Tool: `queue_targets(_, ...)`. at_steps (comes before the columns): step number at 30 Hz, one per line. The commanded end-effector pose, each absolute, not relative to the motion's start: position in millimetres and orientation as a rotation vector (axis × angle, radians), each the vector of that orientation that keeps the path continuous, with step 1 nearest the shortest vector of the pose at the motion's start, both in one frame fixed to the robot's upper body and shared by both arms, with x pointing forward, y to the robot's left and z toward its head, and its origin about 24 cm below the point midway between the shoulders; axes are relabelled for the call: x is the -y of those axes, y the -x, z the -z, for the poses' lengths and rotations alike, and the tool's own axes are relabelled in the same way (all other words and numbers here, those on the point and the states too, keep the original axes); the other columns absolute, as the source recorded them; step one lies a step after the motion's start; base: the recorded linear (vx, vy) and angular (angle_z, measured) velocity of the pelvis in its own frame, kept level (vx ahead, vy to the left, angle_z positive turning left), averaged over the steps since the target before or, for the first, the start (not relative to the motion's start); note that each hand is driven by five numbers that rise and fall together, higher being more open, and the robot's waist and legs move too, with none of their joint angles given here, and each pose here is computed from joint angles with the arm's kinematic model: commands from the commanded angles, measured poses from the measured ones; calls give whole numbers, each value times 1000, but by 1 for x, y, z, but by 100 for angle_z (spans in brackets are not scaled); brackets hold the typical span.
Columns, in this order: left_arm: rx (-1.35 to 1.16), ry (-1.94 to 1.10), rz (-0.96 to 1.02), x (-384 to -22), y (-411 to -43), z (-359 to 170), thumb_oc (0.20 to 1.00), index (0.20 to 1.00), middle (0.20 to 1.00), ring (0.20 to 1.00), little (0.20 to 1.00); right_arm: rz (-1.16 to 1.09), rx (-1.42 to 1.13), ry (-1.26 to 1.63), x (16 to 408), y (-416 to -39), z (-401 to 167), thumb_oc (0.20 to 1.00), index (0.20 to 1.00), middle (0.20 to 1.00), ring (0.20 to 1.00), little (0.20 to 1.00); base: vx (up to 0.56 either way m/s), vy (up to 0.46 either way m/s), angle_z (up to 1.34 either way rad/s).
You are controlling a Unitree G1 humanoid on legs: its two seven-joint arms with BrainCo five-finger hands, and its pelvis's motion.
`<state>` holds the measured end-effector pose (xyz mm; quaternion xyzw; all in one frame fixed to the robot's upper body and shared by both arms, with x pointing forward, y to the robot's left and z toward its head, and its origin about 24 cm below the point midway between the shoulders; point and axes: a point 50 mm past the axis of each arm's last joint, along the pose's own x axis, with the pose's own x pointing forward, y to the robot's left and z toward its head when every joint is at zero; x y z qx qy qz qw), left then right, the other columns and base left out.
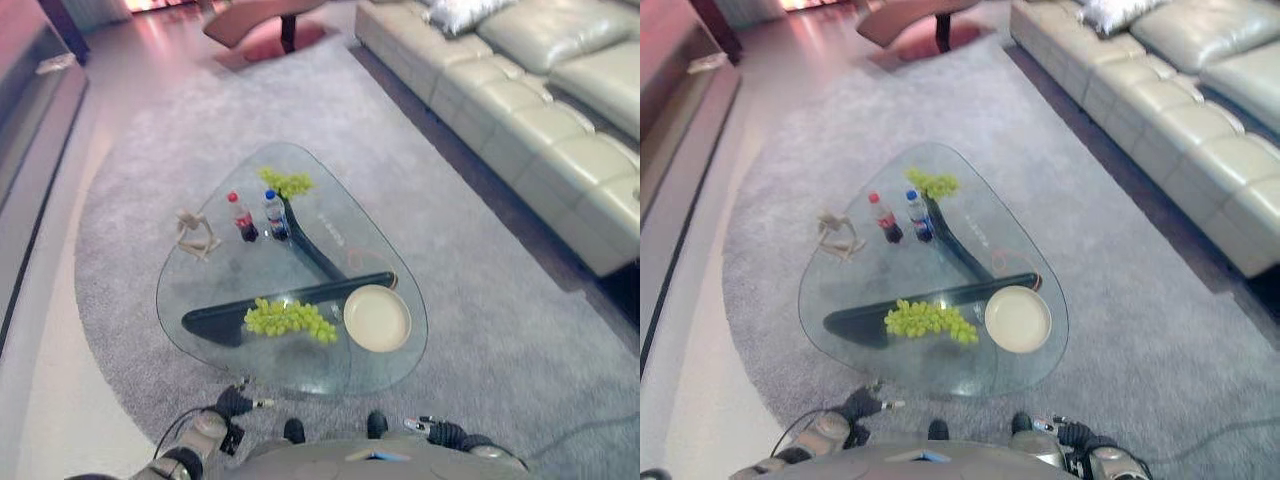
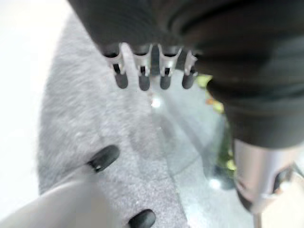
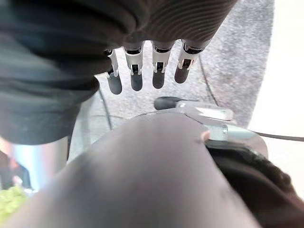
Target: Pick up fruits into the plate
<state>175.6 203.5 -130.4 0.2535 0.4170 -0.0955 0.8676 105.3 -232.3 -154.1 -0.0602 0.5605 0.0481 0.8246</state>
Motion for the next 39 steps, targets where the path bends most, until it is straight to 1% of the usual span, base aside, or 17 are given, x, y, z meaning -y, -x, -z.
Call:
queue_targets(1,-623,-676,129,-212,-242,87,1000,1000,1000,1000,1000,-128,-1090,173,238,-143,140,1000,1000,1000,1000,1000,-146,67,-13)
queue_targets(3,-579,-719,129,-216,-254,76,1000,1000,1000,1000,1000,-119,-1066,167,239,-148,138,1000,1000,1000,1000,1000,-65,20,-6)
queue_targets(5,-467,-816,105,-228,-280,46,1000,1000,1000,1000,1000,-107,-1001,150,241,-161,131,1000,1000,1000,1000,1000,-72,19,-4)
queue_targets(6,-461,-822,101,-229,-281,44,1000,1000,1000,1000,1000,-107,-997,148,241,-162,130,1000,1000,1000,1000,1000,-84,14,-7)
queue_targets(8,-361,-925,75,-240,-305,12,1000,1000,1000,1000,1000,-76,-926,95,241,-178,122,1000,1000,1000,1000,1000,-84,26,-7)
queue_targets(12,-285,-1006,39,-247,-322,-15,1000,1000,1000,1000,1000,-55,-844,69,241,-196,112,1000,1000,1000,1000,1000,-52,57,-3)
queue_targets(14,-277,-968,14,-249,-329,-26,1000,1000,1000,1000,1000,-47,-797,40,241,-206,105,1000,1000,1000,1000,1000,-49,48,-11)
queue_targets(17,-245,-1022,-43,-257,-340,-44,1000,1000,1000,1000,1000,-30,-724,-31,239,-220,96,1000,1000,1000,1000,1000,-51,32,-15)
queue_targets(18,-229,-1060,-81,-261,-348,-57,1000,1000,1000,1000,1000,-26,-685,-48,238,-227,90,1000,1000,1000,1000,1000,-58,18,-11)
queue_targets(22,-265,-1082,-122,-267,-358,-72,1000,1000,1000,1000,1000,-11,-626,-75,235,-236,83,1000,1000,1000,1000,1000,-27,-6,-14)
queue_targets(26,-275,-1167,-172,-273,-364,-82,1000,1000,1000,1000,1000,-10,-590,-91,233,-243,77,1000,1000,1000,1000,1000,-4,-6,-12)
queue_targets(32,-304,-1289,-289,-279,-375,-102,1000,1000,1000,1000,1000,0,-552,-116,233,-249,71,1000,1000,1000,1000,1000,-18,-38,-11)
queue_targets(39,-348,-1477,-544,-298,-373,-116,1000,1000,1000,1000,1000,-4,-499,-171,225,-258,65,1000,1000,1000,1000,1000,-7,-30,-4)
